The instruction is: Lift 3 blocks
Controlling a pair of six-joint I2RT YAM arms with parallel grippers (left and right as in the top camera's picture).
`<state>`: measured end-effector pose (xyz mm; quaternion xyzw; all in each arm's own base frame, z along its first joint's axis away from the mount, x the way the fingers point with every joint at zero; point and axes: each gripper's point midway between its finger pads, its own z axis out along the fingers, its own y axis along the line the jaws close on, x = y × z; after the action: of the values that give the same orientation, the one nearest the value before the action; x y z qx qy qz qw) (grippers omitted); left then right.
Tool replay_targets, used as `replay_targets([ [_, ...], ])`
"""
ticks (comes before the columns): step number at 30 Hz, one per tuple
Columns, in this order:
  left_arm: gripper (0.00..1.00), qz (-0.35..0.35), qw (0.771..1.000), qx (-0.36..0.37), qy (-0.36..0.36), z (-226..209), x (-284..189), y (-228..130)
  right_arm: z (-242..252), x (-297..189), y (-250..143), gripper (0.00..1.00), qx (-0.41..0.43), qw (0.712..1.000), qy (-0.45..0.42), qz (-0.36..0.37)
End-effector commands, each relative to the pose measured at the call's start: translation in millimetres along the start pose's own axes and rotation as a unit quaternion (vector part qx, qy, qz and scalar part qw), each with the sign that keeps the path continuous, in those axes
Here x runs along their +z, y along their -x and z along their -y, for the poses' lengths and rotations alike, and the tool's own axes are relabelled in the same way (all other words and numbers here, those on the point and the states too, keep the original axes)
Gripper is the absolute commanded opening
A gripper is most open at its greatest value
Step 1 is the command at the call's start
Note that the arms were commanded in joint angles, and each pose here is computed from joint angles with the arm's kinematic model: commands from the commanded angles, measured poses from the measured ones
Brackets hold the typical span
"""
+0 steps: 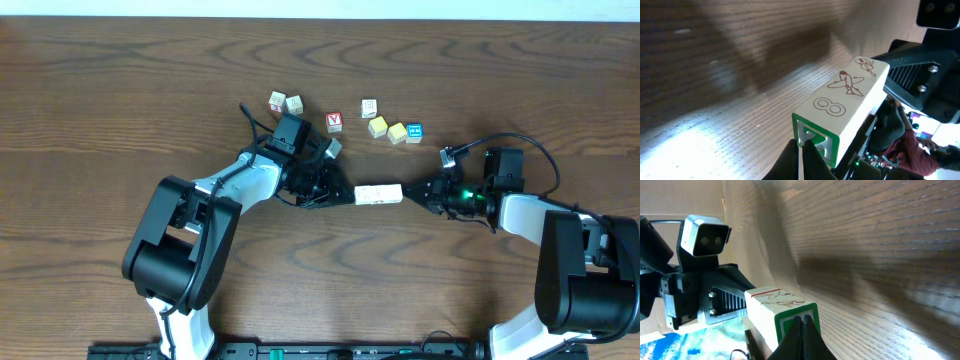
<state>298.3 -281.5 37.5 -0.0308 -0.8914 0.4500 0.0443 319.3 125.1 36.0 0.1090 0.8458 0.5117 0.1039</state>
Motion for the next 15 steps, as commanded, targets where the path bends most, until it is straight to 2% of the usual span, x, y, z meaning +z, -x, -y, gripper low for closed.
replay_targets([
  [1,0.07,-0.019,0.999,0.025,-0.032,18.7,4.4,-7.0,-31.2,9.2,-22.0,0.01,-0.006,0.997,0.062,-0.053],
  [15,0.07,-0.02,0.999,0.016,-0.031,18.8,3.9,-7.9,-33.1,9.8,-23.1,0.01,-0.004,0.997,0.062,-0.055],
])
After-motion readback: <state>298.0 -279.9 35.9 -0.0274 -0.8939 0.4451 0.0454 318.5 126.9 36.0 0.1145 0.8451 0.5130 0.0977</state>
